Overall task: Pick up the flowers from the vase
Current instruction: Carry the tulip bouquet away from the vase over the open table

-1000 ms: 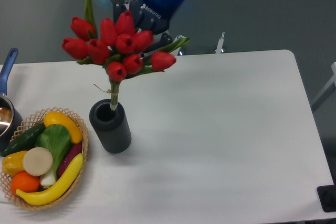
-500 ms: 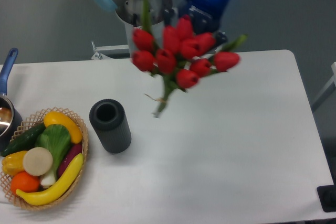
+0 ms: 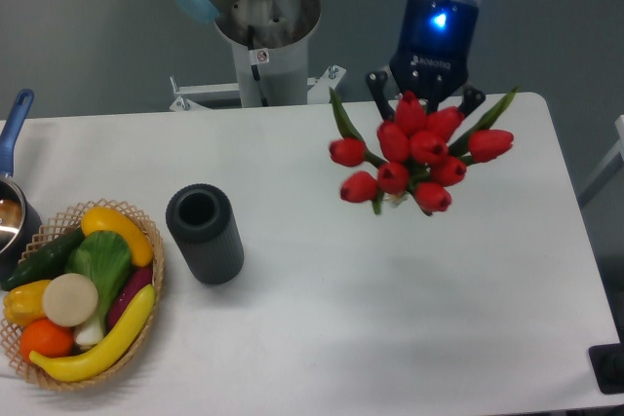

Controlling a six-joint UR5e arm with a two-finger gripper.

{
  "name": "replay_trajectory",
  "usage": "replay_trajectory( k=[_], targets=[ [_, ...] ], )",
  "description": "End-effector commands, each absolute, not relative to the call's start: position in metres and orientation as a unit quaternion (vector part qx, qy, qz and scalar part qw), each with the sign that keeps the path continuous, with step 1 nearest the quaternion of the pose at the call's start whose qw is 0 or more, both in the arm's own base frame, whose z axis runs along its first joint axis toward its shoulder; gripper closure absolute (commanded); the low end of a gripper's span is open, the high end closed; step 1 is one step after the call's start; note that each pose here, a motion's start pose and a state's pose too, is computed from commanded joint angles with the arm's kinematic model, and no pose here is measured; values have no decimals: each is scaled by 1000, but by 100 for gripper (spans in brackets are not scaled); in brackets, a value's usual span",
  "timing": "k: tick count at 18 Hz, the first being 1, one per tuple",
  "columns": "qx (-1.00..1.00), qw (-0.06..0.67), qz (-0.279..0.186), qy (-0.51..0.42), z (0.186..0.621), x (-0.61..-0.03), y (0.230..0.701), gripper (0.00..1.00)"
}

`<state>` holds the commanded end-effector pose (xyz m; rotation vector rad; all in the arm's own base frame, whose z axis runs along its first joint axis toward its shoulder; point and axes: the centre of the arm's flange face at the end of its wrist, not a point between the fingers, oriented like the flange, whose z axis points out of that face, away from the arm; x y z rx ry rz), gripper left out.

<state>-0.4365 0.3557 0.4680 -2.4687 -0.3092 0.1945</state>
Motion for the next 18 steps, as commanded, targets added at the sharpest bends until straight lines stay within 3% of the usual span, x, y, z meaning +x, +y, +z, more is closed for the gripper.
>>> replay_trajectory(
  k=[5,12,18],
  targets=[
    [-968,221,97,-73,441,-438,367,100],
    [-990,107,96,-10,408,-435,370,100],
    [-994,64,92,5,386,-437,390,100]
  ],
)
